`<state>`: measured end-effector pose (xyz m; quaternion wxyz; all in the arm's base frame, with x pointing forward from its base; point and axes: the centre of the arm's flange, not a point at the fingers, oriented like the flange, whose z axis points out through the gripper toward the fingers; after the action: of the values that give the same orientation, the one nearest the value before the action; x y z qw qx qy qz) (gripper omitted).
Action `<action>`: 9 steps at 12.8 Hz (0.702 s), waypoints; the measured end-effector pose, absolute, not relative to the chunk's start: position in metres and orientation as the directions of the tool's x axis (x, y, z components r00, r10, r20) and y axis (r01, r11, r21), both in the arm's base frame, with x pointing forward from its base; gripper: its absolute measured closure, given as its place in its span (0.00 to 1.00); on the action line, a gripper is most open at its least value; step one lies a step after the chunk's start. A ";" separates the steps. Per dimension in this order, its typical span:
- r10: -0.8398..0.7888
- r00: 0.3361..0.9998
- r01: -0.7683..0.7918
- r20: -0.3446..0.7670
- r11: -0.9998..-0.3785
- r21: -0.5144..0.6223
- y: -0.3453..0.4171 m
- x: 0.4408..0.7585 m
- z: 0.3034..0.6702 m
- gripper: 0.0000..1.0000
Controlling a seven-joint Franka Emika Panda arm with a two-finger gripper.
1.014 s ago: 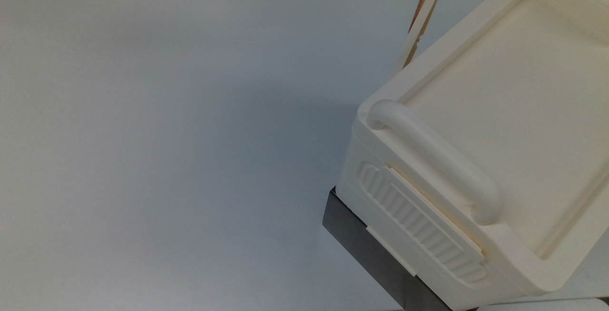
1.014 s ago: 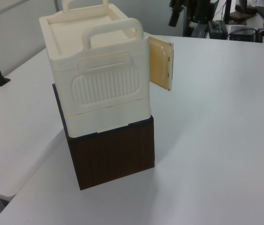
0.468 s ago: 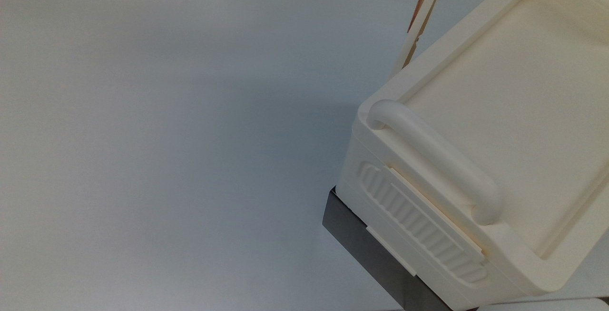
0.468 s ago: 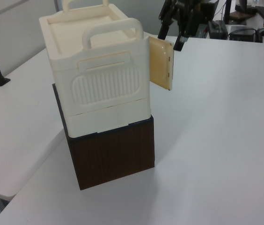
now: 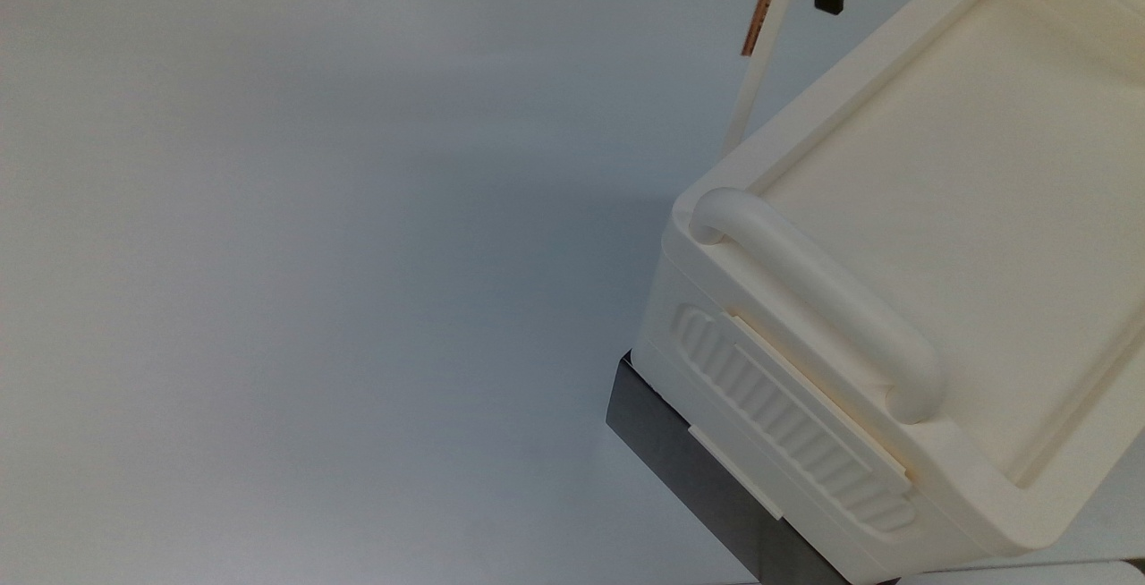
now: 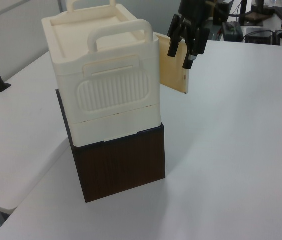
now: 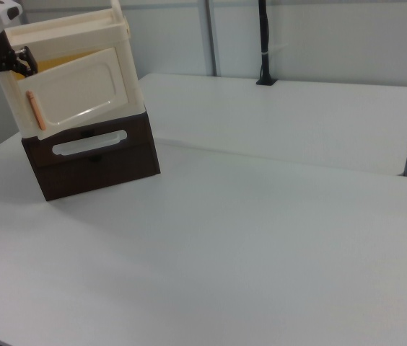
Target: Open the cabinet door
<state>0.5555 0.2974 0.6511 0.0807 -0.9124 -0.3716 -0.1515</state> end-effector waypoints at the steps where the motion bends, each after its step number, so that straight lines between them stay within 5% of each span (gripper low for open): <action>1: 0.643 0.695 0.688 0.323 -0.725 -0.037 0.288 0.560 0.648 0.00; 6: 0.418 0.885 0.440 0.206 -0.895 -0.070 0.184 0.589 0.639 0.00; 9: 0.330 0.929 0.344 0.169 -0.937 -0.060 0.134 0.598 0.637 0.00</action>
<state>0.5976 0.1341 0.6375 0.0444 -0.9810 -0.1717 -0.0785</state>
